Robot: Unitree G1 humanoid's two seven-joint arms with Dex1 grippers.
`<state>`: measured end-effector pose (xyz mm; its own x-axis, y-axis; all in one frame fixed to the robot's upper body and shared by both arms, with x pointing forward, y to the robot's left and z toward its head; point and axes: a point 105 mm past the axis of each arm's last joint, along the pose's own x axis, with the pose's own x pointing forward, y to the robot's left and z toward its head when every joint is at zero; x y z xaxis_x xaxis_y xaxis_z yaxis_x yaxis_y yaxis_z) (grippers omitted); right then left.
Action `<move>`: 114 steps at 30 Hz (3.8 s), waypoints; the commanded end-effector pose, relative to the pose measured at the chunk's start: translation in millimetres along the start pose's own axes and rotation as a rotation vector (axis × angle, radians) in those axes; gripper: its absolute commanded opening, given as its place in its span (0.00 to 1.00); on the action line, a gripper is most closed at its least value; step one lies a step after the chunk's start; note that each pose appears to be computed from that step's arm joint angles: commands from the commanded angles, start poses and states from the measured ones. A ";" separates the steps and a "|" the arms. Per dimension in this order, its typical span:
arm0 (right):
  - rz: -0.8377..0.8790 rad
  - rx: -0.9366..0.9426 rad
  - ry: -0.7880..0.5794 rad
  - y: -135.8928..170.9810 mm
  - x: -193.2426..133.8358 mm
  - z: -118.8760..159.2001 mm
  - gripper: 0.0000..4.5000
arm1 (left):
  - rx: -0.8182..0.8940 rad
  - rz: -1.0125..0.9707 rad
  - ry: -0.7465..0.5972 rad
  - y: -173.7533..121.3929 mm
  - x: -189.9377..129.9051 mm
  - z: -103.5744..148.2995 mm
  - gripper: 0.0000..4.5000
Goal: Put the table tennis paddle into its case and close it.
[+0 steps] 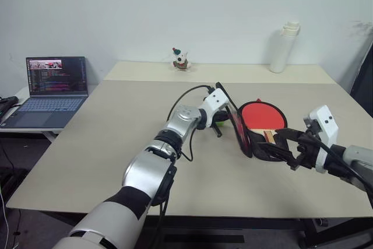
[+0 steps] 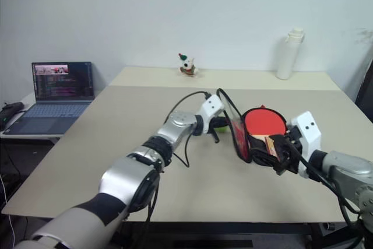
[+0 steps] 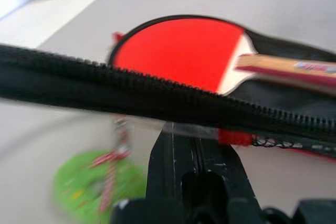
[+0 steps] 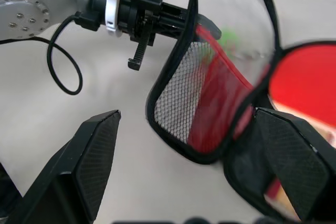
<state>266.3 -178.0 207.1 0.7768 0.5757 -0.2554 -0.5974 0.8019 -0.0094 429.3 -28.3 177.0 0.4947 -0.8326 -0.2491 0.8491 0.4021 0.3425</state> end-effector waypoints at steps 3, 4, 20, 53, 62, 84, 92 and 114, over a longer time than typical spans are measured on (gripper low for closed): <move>-0.118 -0.018 -0.016 -5.0 -26.5 0.0 1.00 | 0.070 0.027 -0.134 -18.0 29.5 70.1 0.00; -0.149 -0.014 -0.014 -7.4 -31.7 -1.5 1.00 | 0.067 0.053 -0.152 -20.5 34.3 80.4 0.00; -0.331 0.110 -0.030 -68.9 6.1 -3.3 1.00 | -0.004 0.039 -0.226 11.6 -3.6 54.0 0.00; -0.250 0.226 0.262 -133.7 100.4 -89.1 0.56 | -0.058 0.044 -0.212 18.0 -107.0 -24.4 0.00; -0.195 0.298 0.277 -120.3 121.2 -95.6 0.01 | -0.072 -0.021 -0.158 5.7 -126.5 -39.9 0.00; 0.187 0.370 0.252 31.0 117.7 -74.9 0.01 | -0.233 -0.303 0.006 -57.8 -204.3 -76.7 0.00; 0.124 0.444 0.302 48.5 82.3 -100.9 0.01 | -0.245 -0.326 0.007 -66.1 -202.4 -77.9 0.00; 0.042 0.513 0.343 50.6 66.4 -121.8 0.01 | -0.233 -0.344 0.012 -65.2 -199.6 -86.4 0.00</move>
<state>270.8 -116.8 79.5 0.6190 0.5950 -0.5126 -0.3991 0.8005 0.4472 290.7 145.2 118.1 0.1782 -0.9247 -0.3365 0.9809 0.1942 -0.0142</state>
